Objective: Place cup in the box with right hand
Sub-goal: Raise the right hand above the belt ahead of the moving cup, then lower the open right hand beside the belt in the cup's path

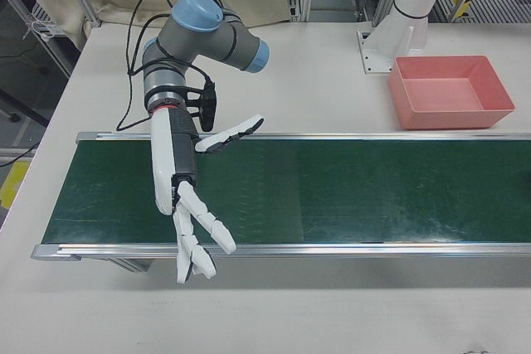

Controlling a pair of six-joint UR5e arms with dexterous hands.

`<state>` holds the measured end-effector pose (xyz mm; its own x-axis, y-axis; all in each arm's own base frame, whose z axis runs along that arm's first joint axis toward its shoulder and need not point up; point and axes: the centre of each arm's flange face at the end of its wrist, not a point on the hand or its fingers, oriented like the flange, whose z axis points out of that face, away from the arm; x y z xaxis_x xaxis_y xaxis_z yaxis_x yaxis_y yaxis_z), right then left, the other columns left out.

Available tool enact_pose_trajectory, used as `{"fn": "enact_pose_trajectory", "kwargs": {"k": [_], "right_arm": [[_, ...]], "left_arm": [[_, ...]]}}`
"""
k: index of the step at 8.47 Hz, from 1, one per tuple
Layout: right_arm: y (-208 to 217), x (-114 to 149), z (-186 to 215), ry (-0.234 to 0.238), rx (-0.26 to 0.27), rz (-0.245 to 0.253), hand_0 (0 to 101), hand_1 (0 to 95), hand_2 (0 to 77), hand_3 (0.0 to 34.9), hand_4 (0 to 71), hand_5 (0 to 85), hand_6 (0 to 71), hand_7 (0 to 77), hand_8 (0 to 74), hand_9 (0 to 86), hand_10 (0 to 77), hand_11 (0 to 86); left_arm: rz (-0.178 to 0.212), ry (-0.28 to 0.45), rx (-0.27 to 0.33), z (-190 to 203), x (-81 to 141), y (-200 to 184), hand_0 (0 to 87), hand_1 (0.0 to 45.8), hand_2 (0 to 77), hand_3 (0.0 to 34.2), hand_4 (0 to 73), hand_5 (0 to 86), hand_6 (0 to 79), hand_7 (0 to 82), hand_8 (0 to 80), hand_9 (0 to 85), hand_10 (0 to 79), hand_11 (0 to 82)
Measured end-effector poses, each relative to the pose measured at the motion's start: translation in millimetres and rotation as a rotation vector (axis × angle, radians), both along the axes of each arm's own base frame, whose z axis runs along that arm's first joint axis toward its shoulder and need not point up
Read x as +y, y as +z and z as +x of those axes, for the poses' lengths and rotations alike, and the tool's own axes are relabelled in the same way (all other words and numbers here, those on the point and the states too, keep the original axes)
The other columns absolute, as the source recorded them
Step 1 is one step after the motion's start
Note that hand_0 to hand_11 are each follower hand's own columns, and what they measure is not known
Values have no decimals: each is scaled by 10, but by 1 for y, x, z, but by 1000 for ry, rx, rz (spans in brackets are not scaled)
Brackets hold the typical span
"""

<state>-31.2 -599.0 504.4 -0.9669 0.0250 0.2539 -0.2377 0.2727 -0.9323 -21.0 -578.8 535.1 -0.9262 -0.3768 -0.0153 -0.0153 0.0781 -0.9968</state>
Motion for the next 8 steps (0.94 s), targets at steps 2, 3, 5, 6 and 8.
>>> {"fn": "enact_pose_trajectory", "kwargs": {"k": [2, 3, 5, 6, 8], "right_arm": [[1, 0, 1, 3, 0, -4, 477, 11, 5, 1, 0, 49, 54, 164, 5, 11, 55, 93], [2, 1, -1, -1, 1, -5, 473, 11, 5, 2, 0, 49, 54, 180, 5, 33, 55, 93], [0, 5, -19, -31, -5, -3, 466, 11, 5, 1, 0, 49, 71, 251, 27, 38, 38, 76], [1, 7, -30, -50, -5, -4, 457, 33, 5, 0, 0, 38, 54, 213, 5, 33, 33, 60], [0, 13, -53, -88, -1, -4, 458, 33, 5, 0, 0, 38, 49, 147, 5, 22, 33, 60]], "left_arm": [[0, 0, 0, 0, 0, 0, 0, 5, 5, 0, 0, 0, 0, 0, 0, 0, 0, 0], [0, 0, 0, 0, 0, 0, 0, 5, 5, 0, 0, 0, 0, 0, 0, 0, 0, 0], [0, 0, 0, 0, 0, 0, 0, 5, 5, 0, 0, 0, 0, 0, 0, 0, 0, 0], [0, 0, 0, 0, 0, 0, 0, 5, 5, 0, 0, 0, 0, 0, 0, 0, 0, 0], [0, 0, 0, 0, 0, 0, 0, 5, 5, 0, 0, 0, 0, 0, 0, 0, 0, 0]]}}
